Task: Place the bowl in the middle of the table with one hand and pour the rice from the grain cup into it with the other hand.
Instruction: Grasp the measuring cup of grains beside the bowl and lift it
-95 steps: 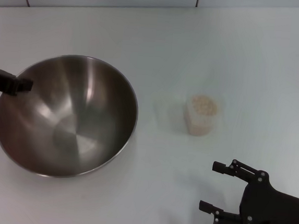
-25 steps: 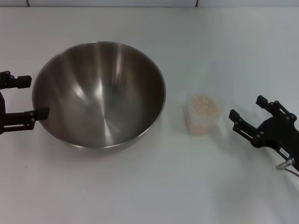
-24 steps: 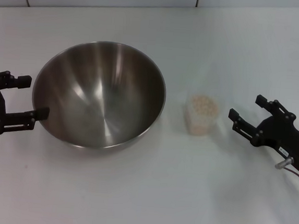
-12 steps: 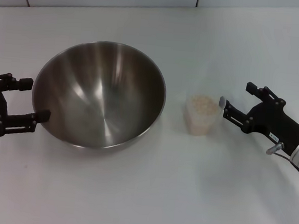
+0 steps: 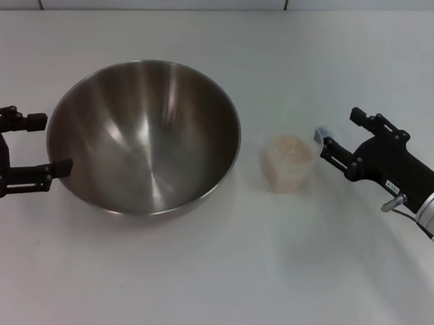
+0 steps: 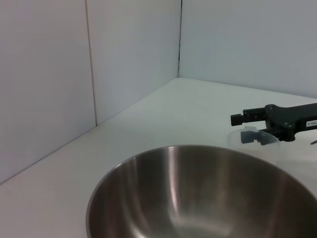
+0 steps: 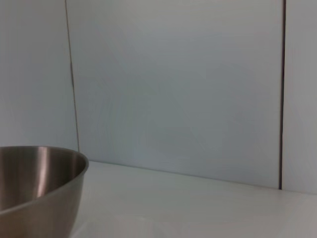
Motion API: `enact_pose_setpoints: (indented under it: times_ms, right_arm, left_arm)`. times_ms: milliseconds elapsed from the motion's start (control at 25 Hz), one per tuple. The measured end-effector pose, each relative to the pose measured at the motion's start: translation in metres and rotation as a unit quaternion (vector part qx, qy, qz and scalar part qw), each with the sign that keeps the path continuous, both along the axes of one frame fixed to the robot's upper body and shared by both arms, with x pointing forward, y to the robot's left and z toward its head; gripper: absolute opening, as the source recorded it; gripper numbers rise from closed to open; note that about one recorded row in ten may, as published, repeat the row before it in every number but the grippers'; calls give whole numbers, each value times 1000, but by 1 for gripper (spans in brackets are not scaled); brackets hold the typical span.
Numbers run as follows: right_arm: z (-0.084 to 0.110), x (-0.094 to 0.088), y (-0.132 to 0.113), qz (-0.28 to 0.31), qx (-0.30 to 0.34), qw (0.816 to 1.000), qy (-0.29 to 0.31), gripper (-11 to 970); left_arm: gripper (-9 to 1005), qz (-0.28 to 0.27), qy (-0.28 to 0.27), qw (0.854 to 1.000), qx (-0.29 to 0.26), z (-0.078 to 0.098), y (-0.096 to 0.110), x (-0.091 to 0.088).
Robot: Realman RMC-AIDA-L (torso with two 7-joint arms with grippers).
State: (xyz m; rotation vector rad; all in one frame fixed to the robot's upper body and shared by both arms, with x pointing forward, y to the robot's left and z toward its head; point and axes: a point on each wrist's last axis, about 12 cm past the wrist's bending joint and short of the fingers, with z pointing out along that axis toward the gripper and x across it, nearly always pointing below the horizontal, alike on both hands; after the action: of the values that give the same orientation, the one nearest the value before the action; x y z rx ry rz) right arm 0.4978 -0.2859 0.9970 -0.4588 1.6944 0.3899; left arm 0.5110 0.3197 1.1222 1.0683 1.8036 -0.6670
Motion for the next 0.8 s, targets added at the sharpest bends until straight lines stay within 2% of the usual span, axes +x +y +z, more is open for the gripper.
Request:
enact_pose_setpoints:
  times_ms: [120, 360, 560, 800]
  right_arm:
    - [-1, 1, 1, -3, 1, 1000, 2, 792]
    - [-1, 1, 5, -9, -4, 1000, -7, 588]
    - [-1, 1, 6, -7, -4, 1000, -11, 334]
    - [0, 1, 7, -7, -4, 1000, -12, 124]
  left_arm:
    - [803, 0, 1, 1000, 0, 0, 0, 0]
    - [803, -1, 2, 1000, -1, 0, -1, 1]
    - [802, -4, 2, 1000, 0, 0, -2, 1]
    - [802, -4, 2, 1000, 0, 1, -2, 1]
